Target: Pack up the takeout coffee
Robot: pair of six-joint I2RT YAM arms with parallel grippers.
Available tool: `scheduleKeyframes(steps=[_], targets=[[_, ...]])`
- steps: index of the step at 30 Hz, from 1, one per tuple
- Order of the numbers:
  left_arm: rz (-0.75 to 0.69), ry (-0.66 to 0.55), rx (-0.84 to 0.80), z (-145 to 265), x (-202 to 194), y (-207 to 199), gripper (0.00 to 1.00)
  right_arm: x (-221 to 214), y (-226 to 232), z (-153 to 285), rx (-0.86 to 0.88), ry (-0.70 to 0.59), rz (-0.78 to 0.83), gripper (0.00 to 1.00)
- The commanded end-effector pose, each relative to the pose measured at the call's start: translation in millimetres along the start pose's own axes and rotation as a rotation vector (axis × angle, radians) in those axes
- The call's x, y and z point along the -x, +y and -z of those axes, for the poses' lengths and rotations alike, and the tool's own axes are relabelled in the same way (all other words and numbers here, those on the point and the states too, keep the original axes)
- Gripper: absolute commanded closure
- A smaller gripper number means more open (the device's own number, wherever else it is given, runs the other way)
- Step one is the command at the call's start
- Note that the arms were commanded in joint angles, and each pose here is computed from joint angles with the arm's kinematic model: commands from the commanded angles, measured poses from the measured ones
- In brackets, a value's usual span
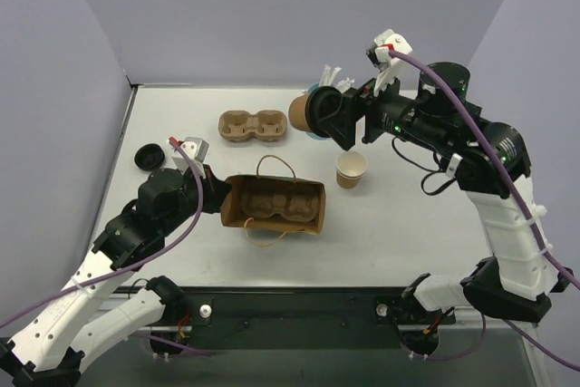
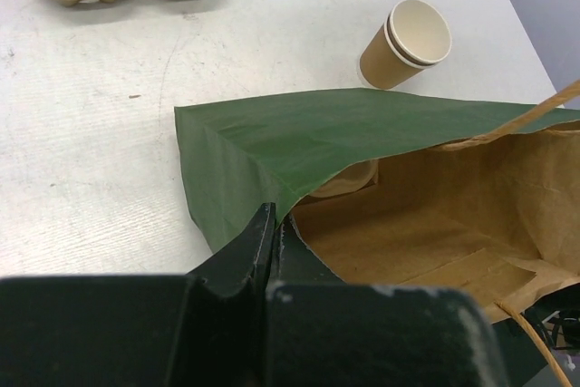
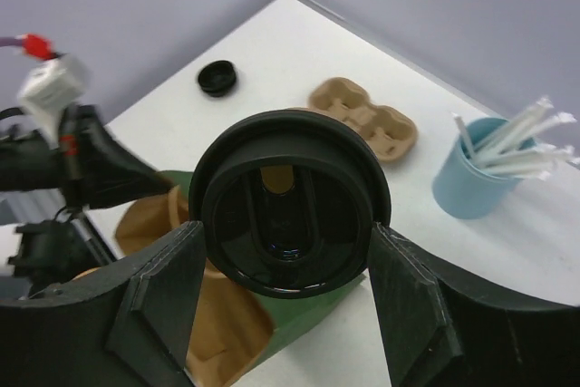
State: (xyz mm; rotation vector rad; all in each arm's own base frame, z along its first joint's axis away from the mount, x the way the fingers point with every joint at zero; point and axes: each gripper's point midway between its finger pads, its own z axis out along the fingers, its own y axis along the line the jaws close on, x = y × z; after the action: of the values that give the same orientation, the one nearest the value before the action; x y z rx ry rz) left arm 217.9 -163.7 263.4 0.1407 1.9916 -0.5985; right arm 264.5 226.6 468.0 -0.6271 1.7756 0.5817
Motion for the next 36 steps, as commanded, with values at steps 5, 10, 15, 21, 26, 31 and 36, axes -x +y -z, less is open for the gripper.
scheduleKeyframes(steps=[5, 10, 15, 21, 26, 31, 36], targets=[[0.047, -0.045, -0.024, -5.7, 25.9, -14.7, 1.0, 7.7, 72.8, 38.8, 0.23, -0.083, 0.033, 0.59], [0.065, -0.038, -0.038, -11.2, 24.5, -18.5, 1.0, -13.0, 98.4, 48.5, 0.325, -0.062, 0.076, 0.59], [0.078, -0.056, -0.044, -12.4, 28.8, -20.3, 1.0, -35.0, 115.8, 44.3, 0.361, -0.013, 0.131, 0.59], [0.085, -0.074, -0.072, -13.1, 37.0, -27.7, 1.0, -71.0, 126.1, 28.5, 0.352, 0.093, 0.252, 0.59], [0.056, -0.168, -0.191, -6.2, 40.8, -40.3, 1.0, -99.8, 117.1, 7.2, 0.29, 0.176, 0.429, 0.59], [0.034, -0.226, -0.238, -4.8, 39.0, -42.5, 1.0, -146.8, 102.6, -20.0, 0.205, 0.306, 0.609, 0.6], [0.036, -0.165, -0.288, -8.7, 32.9, -54.1, 1.0, -170.1, 100.9, -30.1, 0.161, 0.345, 0.735, 0.6]])
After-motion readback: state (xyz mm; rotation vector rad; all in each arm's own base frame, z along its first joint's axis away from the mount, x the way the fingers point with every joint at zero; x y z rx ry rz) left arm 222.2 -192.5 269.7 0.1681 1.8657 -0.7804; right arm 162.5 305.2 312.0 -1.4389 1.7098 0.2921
